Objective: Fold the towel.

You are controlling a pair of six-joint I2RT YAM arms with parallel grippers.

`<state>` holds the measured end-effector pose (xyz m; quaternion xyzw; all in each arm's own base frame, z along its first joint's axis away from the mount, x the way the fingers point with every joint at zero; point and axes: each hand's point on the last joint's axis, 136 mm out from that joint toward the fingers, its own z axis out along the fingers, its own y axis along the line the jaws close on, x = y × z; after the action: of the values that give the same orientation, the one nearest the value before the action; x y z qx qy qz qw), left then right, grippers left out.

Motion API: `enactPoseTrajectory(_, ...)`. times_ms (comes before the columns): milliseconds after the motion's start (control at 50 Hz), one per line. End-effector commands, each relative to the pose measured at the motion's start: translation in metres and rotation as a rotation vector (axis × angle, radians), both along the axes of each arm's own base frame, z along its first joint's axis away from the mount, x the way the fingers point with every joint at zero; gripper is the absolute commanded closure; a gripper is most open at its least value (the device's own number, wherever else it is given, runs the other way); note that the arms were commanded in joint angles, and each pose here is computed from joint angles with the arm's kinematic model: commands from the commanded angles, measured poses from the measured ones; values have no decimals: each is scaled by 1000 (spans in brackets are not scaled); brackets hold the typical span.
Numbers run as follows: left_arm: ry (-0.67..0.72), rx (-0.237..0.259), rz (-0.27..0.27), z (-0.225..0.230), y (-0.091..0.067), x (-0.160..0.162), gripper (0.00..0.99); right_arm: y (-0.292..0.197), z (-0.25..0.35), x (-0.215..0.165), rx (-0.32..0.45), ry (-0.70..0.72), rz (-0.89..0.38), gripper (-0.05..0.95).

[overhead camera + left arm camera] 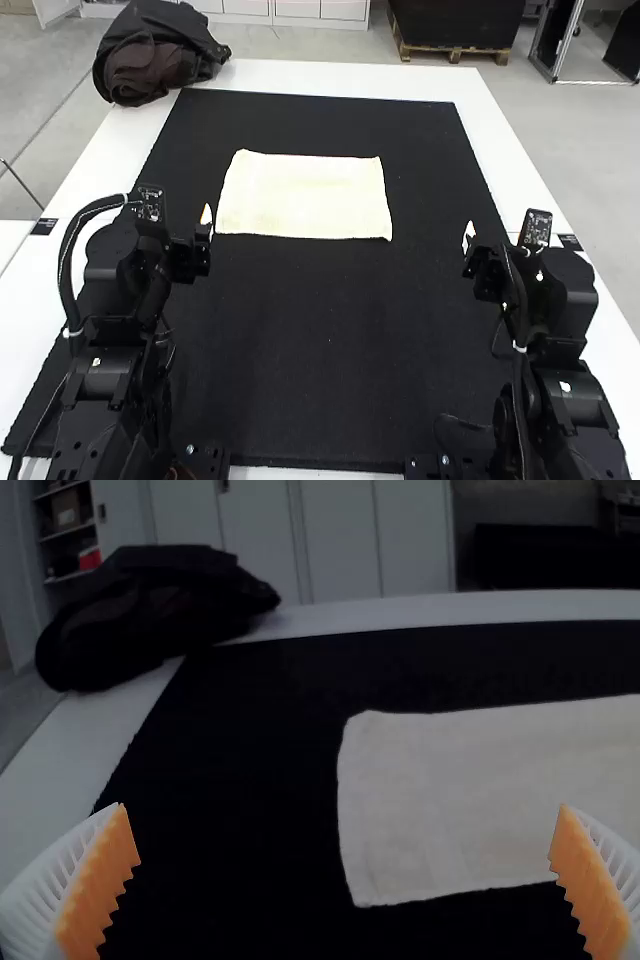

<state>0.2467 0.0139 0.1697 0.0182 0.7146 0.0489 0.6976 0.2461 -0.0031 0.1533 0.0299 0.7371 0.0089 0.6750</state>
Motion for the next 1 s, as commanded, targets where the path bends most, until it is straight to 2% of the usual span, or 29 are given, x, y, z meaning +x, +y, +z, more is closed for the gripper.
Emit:
enactPoseTrajectory(0, -22, 9, -14, 4, -3, 0, 28, -1, -3, 0, -4, 8, 0, -23)
enactPoseTrajectory(20, -23, 9, -12, 5, -2, 0, 28, 9, -4, 0, 14, 11, 54, -23)
enactPoseTrajectory(40, -22, 9, -12, 4, -2, 0, 28, 4, -7, -1, 36, 21, 28, -23)
enactPoseTrajectory(620, -25, 11, -9, 5, -2, -1, 28, 2, -6, 0, 37, 18, 22, -23)
enactPoseTrajectory(740, -29, 13, -16, 6, -3, 0, 28, 5, 2, 0, -16, -12, 44, -21)
enactPoseTrajectory(840, -100, 41, -8, 23, -2, -1, 28, 6, 12, 1, -34, -54, 46, -18)
enactPoseTrajectory(980, -188, 51, 38, 45, 5, -4, 28, 4, 37, 0, -43, -156, 34, -18)
